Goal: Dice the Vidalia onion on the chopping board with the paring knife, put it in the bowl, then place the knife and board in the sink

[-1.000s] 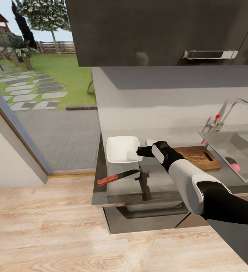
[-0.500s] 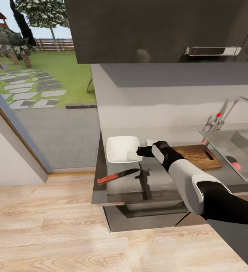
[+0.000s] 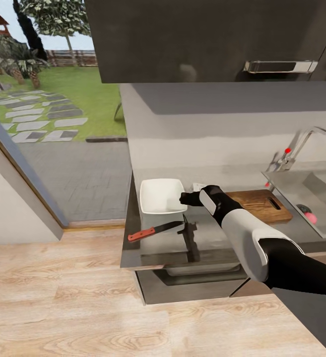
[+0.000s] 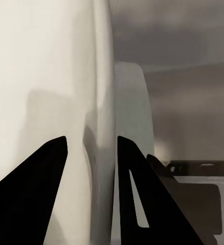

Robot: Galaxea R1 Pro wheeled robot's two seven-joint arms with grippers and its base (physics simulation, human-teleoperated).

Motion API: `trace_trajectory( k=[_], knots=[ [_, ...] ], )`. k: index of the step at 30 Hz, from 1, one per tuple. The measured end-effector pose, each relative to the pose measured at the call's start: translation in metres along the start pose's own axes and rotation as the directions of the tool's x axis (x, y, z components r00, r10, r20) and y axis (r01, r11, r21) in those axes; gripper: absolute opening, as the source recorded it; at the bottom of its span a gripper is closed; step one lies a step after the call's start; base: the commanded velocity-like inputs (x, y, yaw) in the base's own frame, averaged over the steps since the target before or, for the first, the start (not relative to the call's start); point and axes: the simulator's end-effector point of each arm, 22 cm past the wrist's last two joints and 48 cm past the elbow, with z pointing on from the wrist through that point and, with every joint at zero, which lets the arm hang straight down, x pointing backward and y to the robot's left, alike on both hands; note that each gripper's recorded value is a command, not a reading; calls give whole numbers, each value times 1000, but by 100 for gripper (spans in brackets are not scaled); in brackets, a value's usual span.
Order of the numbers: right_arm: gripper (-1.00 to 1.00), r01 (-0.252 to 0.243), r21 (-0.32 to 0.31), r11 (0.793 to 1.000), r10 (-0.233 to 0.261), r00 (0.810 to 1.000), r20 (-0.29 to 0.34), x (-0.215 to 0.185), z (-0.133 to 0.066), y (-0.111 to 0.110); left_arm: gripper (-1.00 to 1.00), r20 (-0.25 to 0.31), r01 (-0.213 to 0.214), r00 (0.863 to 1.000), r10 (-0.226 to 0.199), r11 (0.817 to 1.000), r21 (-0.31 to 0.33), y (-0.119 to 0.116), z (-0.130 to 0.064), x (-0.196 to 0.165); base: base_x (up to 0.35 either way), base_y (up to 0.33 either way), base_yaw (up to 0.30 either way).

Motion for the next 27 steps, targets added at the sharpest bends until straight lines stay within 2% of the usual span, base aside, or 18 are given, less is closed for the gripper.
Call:
trace_trajectory(
  k=[27],
  knots=[
    [-100,-2,0,1000,2,1000,-7,4,4,-2,100,-8,-1,1000,1,1000,-1,0,0,3,0,0,0]
  ],
)
